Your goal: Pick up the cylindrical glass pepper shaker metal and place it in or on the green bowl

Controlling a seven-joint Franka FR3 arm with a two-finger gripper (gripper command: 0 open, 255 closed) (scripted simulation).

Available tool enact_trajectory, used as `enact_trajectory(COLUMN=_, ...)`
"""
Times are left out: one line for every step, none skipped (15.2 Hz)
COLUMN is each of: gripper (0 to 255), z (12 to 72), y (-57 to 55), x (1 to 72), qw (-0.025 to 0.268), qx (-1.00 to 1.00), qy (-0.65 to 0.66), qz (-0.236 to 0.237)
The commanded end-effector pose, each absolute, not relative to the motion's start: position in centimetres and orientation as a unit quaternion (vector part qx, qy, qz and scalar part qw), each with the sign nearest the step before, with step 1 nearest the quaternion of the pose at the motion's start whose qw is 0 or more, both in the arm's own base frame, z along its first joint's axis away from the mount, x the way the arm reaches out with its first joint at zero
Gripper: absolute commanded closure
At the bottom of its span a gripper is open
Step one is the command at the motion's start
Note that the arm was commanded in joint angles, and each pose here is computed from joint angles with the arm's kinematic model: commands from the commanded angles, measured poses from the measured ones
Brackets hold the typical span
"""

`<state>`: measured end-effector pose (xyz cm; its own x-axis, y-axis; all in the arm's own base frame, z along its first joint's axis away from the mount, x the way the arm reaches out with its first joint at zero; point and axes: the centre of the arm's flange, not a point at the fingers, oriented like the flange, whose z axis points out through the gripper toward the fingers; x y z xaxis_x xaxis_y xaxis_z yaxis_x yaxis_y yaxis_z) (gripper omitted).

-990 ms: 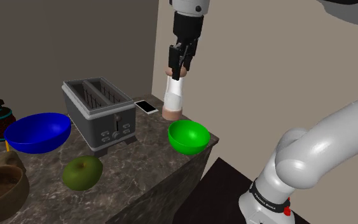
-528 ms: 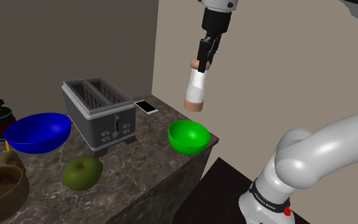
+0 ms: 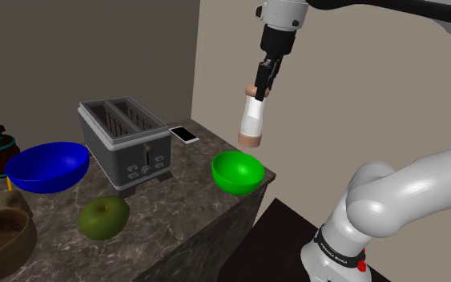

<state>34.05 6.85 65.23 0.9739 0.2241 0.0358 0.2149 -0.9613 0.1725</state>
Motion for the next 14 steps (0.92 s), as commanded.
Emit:
enact_trajectory(gripper=255, z=64.2, y=6.8, x=34.1, qw=0.084, qx=0.990, qy=0.111, qz=0.028)
enact_trajectory(gripper=255, z=63.7, y=6.8, x=34.1, qw=0.084, qx=0.990, qy=0.111, qz=0.028)
enact_trajectory(gripper=255, z=63.1, y=6.8, x=34.1, qw=0.084, qx=0.990, qy=0.111, qz=0.028)
enact_trajectory(gripper=255, z=62.6, y=6.8, x=34.1, qw=0.084, qx=0.990, qy=0.111, qz=0.028)
enact_trajectory(gripper=255, z=62.1, y=6.8, x=34.1, qw=0.084, qx=0.990, qy=0.111, qz=0.028)
enact_trajectory(gripper=255, z=61.5, y=6.8, x=34.1, qw=0.084, qx=0.990, qy=0.111, qz=0.028)
enact_trajectory(gripper=255, z=61.0, y=6.8, x=34.1, qw=0.084, qx=0.990, qy=0.111, qz=0.028)
enact_trajectory(gripper=255, z=60.5, y=6.8, x=34.1, qw=0.084, qx=0.990, qy=0.111, qz=0.028)
enact_trajectory(gripper=255, z=60.0, y=6.8, x=34.1, qw=0.084, qx=0.990, qy=0.111, qz=0.028)
enact_trajectory(gripper=255, z=59.4, y=6.8, x=34.1, qw=0.084, qx=0.990, qy=0.111, qz=0.028)
enact_trajectory(gripper=255, z=58.9, y=6.8, x=34.1, qw=0.084, qx=0.990, qy=0.111, qz=0.028)
enact_trajectory(gripper=255, z=58.4, y=6.8, x=34.1, qw=0.084, qx=0.990, qy=0.111, qz=0.028)
enact_trajectory(gripper=255, z=57.9, y=6.8, x=34.1, qw=0.084, qx=0.990, qy=0.111, qz=0.028)
enact_trajectory(gripper=255, z=57.3, y=6.8, x=34.1, qw=0.084, qx=0.990, qy=0.111, qz=0.028)
